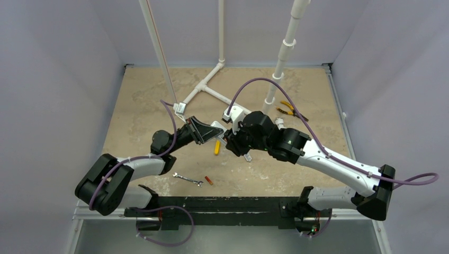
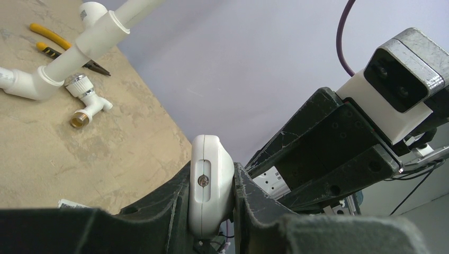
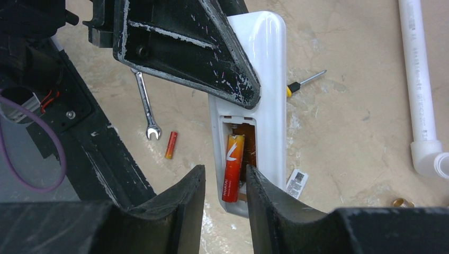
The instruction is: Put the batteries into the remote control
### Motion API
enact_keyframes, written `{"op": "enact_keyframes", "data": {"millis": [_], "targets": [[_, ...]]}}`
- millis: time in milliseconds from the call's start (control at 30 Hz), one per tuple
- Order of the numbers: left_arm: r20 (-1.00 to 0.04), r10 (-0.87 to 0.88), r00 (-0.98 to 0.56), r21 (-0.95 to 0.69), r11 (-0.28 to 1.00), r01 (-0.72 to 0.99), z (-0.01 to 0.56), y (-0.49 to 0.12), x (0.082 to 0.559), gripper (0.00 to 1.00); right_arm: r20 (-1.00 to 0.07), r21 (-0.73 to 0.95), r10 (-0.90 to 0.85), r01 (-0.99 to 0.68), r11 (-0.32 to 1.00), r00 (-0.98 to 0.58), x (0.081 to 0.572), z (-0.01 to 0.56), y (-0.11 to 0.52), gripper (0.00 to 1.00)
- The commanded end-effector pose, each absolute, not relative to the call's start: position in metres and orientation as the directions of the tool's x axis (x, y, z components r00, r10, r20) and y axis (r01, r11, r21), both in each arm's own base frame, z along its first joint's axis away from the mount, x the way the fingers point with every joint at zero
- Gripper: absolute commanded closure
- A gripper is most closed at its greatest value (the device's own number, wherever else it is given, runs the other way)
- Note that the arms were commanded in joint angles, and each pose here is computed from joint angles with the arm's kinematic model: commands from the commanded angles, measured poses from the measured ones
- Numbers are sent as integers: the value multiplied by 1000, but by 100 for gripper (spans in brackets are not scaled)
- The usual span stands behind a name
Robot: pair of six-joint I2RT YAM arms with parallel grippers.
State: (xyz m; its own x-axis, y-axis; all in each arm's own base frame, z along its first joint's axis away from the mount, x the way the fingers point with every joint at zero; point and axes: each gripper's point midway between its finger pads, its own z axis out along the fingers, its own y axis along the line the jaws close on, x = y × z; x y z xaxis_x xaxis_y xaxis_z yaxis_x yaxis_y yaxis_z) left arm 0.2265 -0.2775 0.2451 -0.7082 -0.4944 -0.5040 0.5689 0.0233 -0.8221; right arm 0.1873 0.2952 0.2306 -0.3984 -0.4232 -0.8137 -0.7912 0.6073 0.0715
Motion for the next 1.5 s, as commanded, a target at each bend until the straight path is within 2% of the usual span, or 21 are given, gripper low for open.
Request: {"op": "enact_keyframes", "data": {"millis": [0, 433, 733, 800, 867, 1067, 1267, 1467], "targets": [[-532, -506, -679, -768, -49, 638, 272, -278, 216, 100, -835, 49, -395, -767, 640, -383, 197, 245, 293, 67], [-488, -487, -724, -812, -50, 581, 257, -283, 217, 100, -848, 6, -394, -750, 661, -354, 205, 250, 289, 63], [-453, -473, -756, -843, -48, 535, 246, -286, 219, 100, -876, 21, -360, -770, 638, -322, 202, 267, 292, 56], [-441, -466, -767, -853, -49, 520, 242, -287, 219, 100, -892, 19, -354, -807, 591, -281, 196, 276, 296, 55], [-430, -452, -782, -861, -54, 505, 239, -287, 216, 100, -899, -53, -393, -843, 535, -193, 192, 281, 291, 54], [-406, -417, -813, -881, -59, 470, 229, -284, 203, 100, -853, -186, -522, -925, 331, -15, 172, 270, 270, 57], [-383, -395, -835, -895, -64, 441, 222, -281, 193, 100, -860, -262, -477, -959, 112, 180, 151, 271, 264, 56], [-375, -375, -848, -901, -69, 429, 218, -279, 185, 100, -787, -315, -533, -945, -86, 310, 137, 241, 258, 55]]}}
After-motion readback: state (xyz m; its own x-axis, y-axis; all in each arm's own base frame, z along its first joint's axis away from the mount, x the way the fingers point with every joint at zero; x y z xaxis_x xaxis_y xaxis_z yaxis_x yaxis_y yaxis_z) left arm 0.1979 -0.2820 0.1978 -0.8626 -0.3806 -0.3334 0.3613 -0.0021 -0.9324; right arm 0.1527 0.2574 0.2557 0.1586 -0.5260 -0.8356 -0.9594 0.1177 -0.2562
